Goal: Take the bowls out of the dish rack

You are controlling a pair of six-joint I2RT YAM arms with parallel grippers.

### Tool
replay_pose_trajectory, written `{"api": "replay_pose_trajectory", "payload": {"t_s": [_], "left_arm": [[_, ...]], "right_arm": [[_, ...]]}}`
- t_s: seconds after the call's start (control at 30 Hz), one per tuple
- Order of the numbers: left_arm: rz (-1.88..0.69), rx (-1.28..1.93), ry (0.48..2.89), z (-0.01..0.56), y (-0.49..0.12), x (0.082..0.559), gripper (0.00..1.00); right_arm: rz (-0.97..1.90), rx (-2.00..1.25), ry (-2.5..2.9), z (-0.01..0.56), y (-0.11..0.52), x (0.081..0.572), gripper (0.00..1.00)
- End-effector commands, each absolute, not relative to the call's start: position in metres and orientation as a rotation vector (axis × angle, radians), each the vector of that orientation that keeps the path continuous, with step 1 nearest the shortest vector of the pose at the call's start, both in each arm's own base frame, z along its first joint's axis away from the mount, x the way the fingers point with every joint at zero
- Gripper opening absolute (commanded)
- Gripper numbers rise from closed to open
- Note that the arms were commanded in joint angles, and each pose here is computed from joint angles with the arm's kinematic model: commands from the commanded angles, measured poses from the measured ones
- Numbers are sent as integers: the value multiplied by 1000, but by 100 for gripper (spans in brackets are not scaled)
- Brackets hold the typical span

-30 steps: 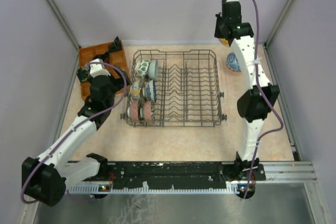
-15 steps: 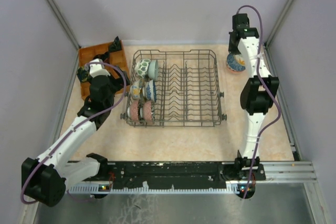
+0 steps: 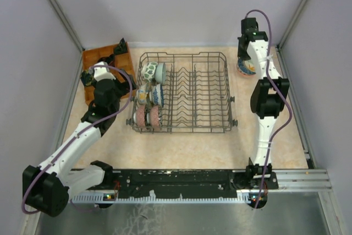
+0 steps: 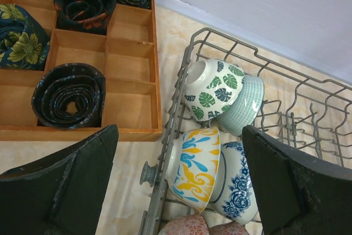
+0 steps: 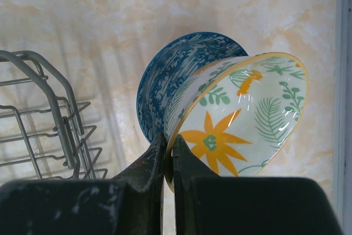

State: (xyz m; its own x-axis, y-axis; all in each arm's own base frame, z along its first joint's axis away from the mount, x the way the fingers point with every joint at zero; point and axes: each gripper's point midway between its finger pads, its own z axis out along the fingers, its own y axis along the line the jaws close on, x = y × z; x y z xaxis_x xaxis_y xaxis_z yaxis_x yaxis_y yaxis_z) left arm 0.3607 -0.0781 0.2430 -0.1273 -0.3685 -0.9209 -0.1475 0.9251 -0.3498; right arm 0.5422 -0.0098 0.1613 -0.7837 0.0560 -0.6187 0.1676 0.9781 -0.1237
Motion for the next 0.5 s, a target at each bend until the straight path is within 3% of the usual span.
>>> {"api": "replay_pose_trajectory", "payload": {"t_s": [0.0,0.47], "left_arm": [[-202,-397,1678,256,-78,360,99],[-195,-401,1677,256,-76,360,99]], "right_arm": [[-222,139,2392,178,-12,561,0],[-184,135,2410,163,-6,567,0]]}}
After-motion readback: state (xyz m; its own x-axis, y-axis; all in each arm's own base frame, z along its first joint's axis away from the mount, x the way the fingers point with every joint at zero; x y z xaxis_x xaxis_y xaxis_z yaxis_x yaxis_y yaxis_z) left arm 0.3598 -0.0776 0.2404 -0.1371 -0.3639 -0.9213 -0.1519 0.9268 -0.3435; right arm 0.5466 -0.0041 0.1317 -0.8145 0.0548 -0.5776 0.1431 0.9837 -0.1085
